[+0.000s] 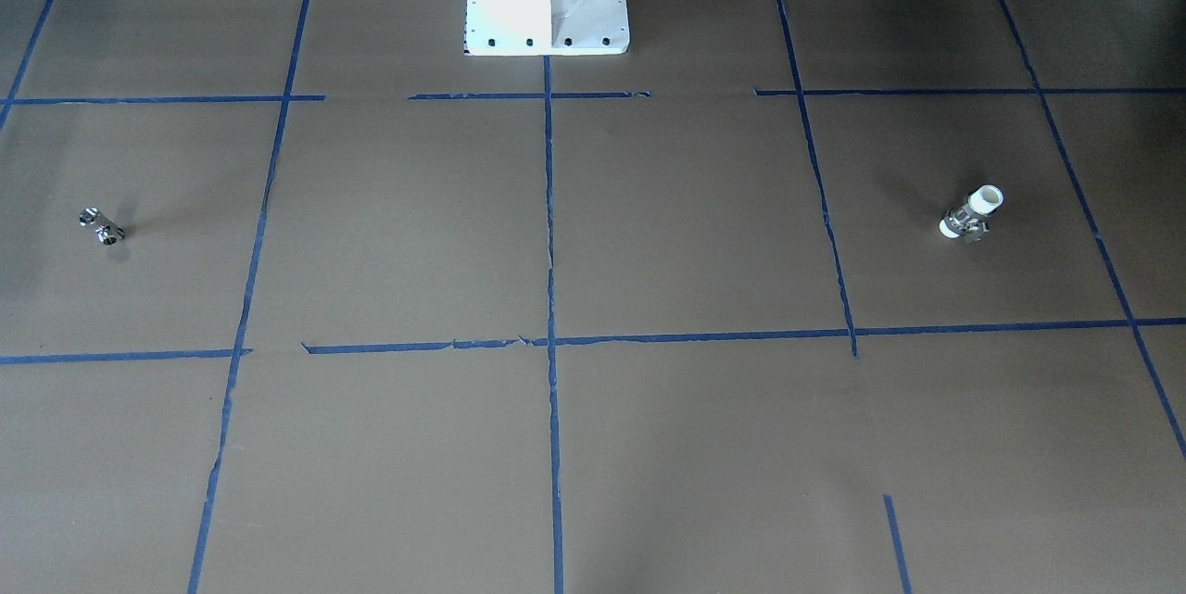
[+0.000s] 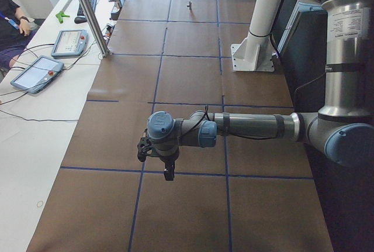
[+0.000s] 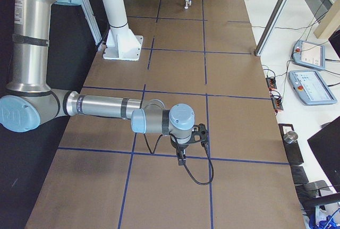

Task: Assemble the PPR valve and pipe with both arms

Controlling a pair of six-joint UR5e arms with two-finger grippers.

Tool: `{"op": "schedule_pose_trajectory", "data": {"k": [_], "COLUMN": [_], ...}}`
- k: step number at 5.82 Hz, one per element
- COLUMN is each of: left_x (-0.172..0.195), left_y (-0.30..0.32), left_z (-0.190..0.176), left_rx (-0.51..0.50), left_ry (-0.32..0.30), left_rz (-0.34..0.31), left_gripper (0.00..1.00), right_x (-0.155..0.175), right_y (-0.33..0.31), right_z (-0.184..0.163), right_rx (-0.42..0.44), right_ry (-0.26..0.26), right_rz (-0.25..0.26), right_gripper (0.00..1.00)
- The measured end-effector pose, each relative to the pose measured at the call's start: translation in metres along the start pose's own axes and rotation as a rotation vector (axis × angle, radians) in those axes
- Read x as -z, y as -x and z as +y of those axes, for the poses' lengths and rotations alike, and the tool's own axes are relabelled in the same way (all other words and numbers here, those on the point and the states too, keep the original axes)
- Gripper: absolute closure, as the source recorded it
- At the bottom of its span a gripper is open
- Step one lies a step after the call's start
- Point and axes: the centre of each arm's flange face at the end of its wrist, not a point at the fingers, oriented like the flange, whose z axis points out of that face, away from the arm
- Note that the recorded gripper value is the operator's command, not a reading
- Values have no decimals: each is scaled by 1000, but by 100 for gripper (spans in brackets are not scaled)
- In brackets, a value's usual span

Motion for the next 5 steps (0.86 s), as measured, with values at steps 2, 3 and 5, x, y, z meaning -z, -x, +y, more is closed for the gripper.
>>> {"op": "schedule_pose_trajectory", "data": {"k": [2,3,5], "left_x": [1,3,15], "left_y": [-1,-3,-17], "left_z": [1,-1,-19], "left_rx": [-2,-4,-52], "left_ry": [-2,-6,-53], "left_rz": [-5,-7,-2], "left_gripper": [0,0,0], "right_x": [0,1,2], "right_y": [-2,-1,0], "right_z": [1,0,-2], "right_rx": [-4,-7,-8], "right_ry": [-1,-4,-8], "right_rz": [4,5,5], "right_gripper": [0,0,0]}}
